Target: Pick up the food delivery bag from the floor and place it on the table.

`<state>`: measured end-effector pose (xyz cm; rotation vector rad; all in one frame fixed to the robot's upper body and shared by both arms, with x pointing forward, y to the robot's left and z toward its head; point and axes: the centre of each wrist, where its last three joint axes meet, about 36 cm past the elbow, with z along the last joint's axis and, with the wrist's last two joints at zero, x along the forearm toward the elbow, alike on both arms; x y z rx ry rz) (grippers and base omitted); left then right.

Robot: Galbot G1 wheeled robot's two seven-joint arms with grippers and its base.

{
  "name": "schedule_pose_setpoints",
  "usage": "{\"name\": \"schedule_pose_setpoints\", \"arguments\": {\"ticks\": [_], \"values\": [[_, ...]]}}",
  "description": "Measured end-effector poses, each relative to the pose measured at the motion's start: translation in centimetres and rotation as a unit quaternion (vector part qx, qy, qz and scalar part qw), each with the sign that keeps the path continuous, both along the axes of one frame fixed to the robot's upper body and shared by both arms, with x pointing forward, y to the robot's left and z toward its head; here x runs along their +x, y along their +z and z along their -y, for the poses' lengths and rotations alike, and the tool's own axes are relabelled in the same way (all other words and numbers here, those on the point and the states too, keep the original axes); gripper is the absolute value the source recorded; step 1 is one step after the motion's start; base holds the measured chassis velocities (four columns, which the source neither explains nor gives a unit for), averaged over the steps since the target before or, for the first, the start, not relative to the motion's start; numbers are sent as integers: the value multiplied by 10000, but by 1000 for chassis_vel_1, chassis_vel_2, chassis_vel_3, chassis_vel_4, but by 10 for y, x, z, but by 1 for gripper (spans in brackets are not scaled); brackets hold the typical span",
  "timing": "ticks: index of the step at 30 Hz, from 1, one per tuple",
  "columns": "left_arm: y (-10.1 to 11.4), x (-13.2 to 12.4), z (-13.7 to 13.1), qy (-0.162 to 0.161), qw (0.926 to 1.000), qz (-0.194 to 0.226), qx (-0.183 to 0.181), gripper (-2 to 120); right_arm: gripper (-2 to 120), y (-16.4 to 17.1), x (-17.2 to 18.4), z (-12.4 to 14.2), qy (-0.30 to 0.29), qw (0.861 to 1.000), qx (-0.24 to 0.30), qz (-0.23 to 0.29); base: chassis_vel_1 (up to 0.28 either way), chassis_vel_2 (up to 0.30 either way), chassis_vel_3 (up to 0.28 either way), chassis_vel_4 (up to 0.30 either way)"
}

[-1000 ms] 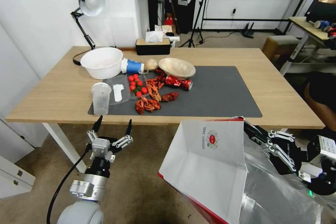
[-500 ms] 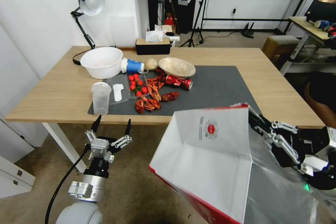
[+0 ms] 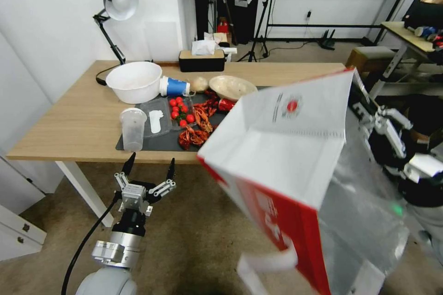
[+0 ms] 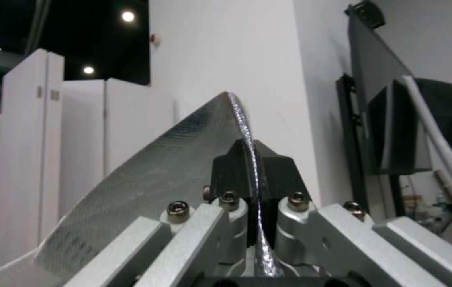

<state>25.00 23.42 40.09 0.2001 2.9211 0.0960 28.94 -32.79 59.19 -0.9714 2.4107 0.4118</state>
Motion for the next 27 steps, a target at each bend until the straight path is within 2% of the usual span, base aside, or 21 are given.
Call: {"name": "schedule_pose_setpoints", "arguments": {"ticks": [18, 27], "values": [[1, -2, 8, -30, 10000, 15, -6, 100, 0, 41, 29, -2, -1352, 9900, 303, -277, 0, 0, 0, 0], [-1, -6, 10, -31, 10000, -18, 73, 100, 0, 61, 58, 4, -1558, 9860, 519, -291, 0, 0, 0, 0]]}}
